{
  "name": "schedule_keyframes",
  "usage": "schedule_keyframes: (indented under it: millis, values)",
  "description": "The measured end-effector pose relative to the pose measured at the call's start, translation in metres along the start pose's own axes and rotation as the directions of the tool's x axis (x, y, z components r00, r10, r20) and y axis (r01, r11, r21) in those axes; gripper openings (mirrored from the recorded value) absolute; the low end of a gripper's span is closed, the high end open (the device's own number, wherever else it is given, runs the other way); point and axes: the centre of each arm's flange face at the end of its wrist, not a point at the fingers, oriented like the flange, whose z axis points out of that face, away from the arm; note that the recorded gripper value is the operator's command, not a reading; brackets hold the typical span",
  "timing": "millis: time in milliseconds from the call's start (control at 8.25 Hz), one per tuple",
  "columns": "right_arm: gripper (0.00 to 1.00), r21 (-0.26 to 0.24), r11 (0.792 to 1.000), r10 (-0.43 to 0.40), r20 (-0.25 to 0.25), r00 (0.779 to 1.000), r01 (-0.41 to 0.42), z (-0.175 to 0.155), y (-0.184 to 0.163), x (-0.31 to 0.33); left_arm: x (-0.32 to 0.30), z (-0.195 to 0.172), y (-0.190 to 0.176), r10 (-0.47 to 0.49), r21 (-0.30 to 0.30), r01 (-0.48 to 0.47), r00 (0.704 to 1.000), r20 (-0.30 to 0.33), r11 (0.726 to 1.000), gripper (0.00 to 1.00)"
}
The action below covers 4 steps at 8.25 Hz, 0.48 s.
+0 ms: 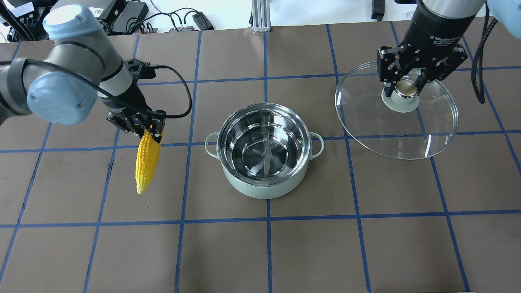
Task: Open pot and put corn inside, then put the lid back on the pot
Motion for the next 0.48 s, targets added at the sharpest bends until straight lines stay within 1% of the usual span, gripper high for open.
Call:
schedule_keyframes:
  millis: [242, 364, 485]
  values:
    - [0.50, -0.024, 0.999, -0.029, -0.003, 1.000, 0.029, 0.006, 0.014, -0.001, 0.077, -0.050, -0.012, 0.032, 0.029, -0.033, 0.999, 0.027, 0.999, 0.00]
    - [0.50, -0.034, 0.999, -0.034, -0.004, 0.999, 0.034, 0.011, 0.023, -0.001, 0.112, -0.064, -0.018, 0.035, 0.035, -0.036, 0.999, 0.034, 0.999, 0.00]
    - [0.50, -0.040, 0.999, -0.036, -0.006, 0.999, 0.036, 0.014, 0.029, -0.001, 0.145, -0.067, -0.023, 0.039, 0.038, -0.040, 0.998, 0.040, 0.998, 0.00]
